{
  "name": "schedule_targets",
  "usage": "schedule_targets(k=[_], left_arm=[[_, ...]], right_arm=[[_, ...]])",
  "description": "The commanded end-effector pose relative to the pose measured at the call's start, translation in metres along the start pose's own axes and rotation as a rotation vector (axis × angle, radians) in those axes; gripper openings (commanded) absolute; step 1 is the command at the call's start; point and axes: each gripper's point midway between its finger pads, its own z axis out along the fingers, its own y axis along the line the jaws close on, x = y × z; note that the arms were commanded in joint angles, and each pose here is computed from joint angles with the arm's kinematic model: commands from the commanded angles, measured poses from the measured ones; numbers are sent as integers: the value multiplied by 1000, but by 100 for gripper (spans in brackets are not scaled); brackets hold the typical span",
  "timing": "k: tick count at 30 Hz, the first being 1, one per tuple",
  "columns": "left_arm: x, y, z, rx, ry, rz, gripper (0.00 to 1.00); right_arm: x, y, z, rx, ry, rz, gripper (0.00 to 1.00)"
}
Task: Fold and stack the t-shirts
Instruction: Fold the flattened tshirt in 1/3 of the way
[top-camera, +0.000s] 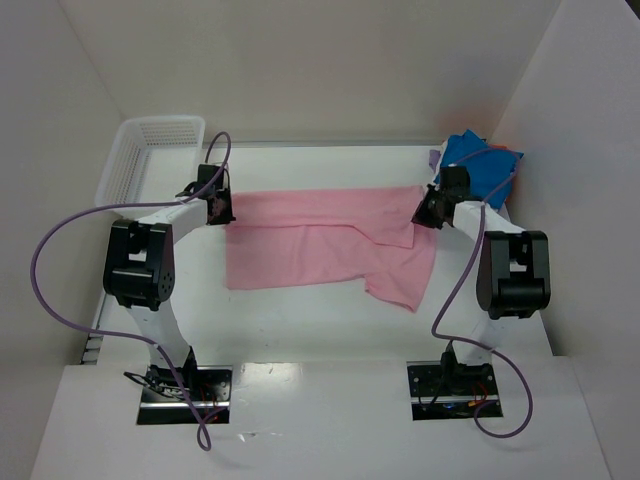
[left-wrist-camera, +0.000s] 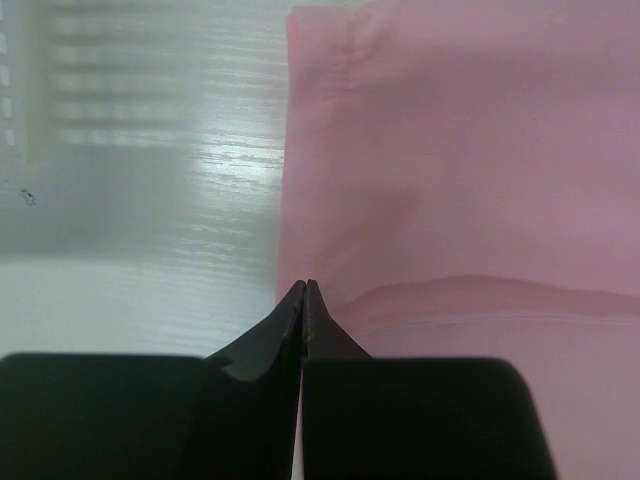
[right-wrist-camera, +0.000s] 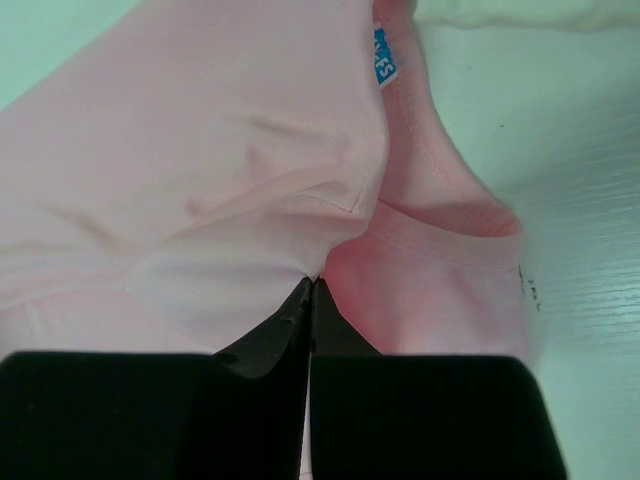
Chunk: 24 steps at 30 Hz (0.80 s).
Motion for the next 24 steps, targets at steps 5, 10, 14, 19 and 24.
schedule_targets(k=[5, 10, 14, 19, 24], left_arm=[[7, -9, 11, 41, 32, 3, 0], [16, -9, 15, 46, 61, 6, 0], [16, -11, 15, 57, 63, 5, 5], [13, -13, 13, 68, 56, 13, 12], [14, -17, 12, 90, 60, 13, 12]], right_arm=[[-5, -9, -5, 31, -13, -8, 0], [3, -14, 0, 38, 13, -14, 0], [8, -13, 3, 26, 34, -12, 11], [16, -12, 8, 5, 63, -9, 32], [25, -14, 7, -2, 76, -7, 49]])
